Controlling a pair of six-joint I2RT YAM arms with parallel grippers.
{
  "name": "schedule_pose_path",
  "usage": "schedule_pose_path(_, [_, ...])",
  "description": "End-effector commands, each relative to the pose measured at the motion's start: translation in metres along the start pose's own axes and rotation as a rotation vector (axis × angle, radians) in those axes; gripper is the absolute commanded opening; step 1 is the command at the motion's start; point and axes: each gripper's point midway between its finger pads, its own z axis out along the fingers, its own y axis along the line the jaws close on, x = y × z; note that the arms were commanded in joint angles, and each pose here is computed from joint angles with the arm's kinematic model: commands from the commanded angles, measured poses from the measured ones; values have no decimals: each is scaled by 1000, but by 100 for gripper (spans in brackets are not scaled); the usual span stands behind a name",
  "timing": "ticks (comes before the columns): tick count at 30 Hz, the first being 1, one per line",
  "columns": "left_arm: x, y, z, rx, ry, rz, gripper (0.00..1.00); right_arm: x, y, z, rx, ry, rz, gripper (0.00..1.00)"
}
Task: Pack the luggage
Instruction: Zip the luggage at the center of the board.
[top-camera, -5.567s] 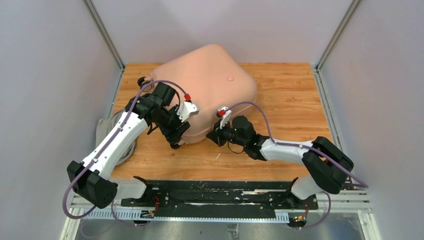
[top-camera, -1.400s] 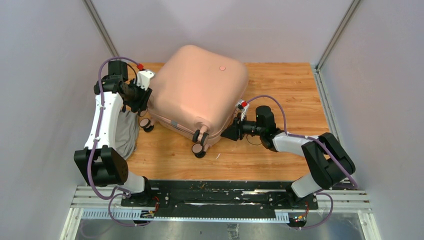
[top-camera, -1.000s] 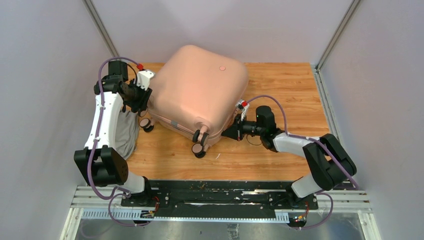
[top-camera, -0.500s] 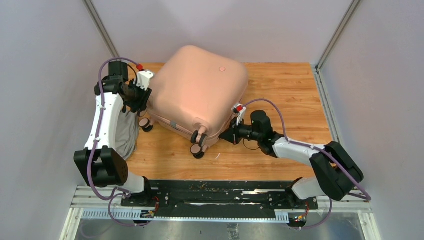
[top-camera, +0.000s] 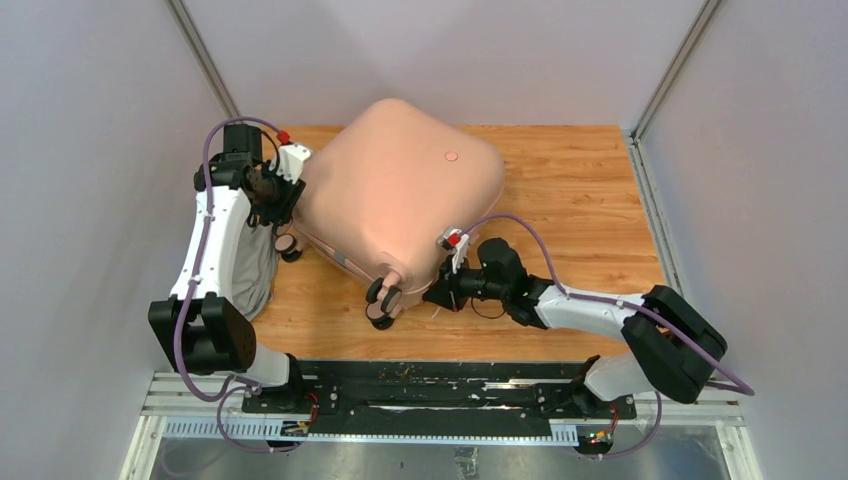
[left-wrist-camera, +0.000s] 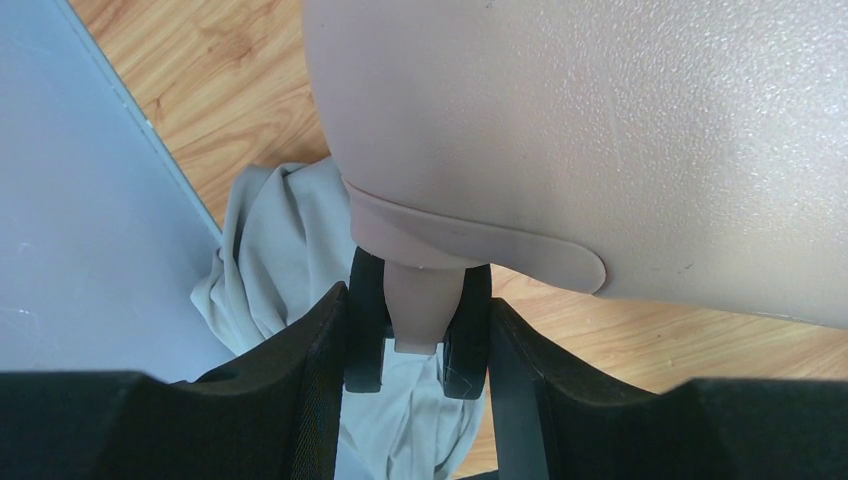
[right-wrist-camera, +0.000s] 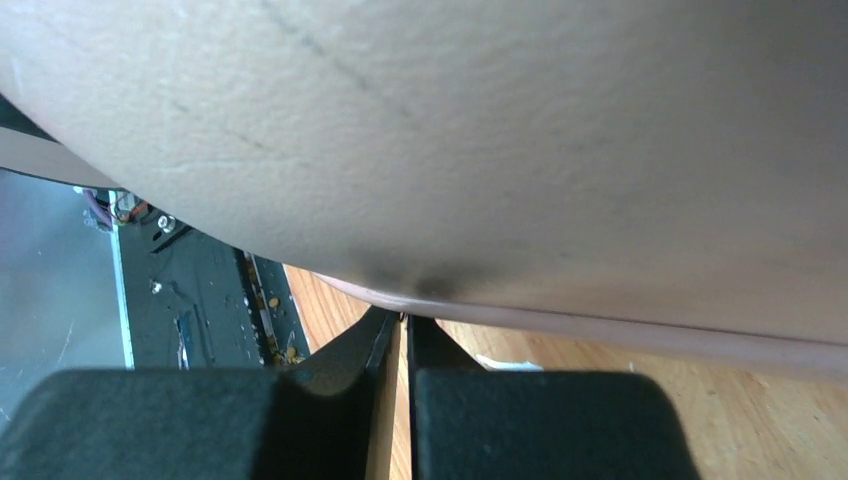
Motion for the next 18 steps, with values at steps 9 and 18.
schedule_pose_path(9, [-49, -31, -35, 77, -211, -22, 0, -24, -46, -58, 254, -111, 307, 54])
schedule_pose_path(18, [-37, -46, -44, 106, -229, -5, 0, -25, -110, -76, 434, -132, 464, 51])
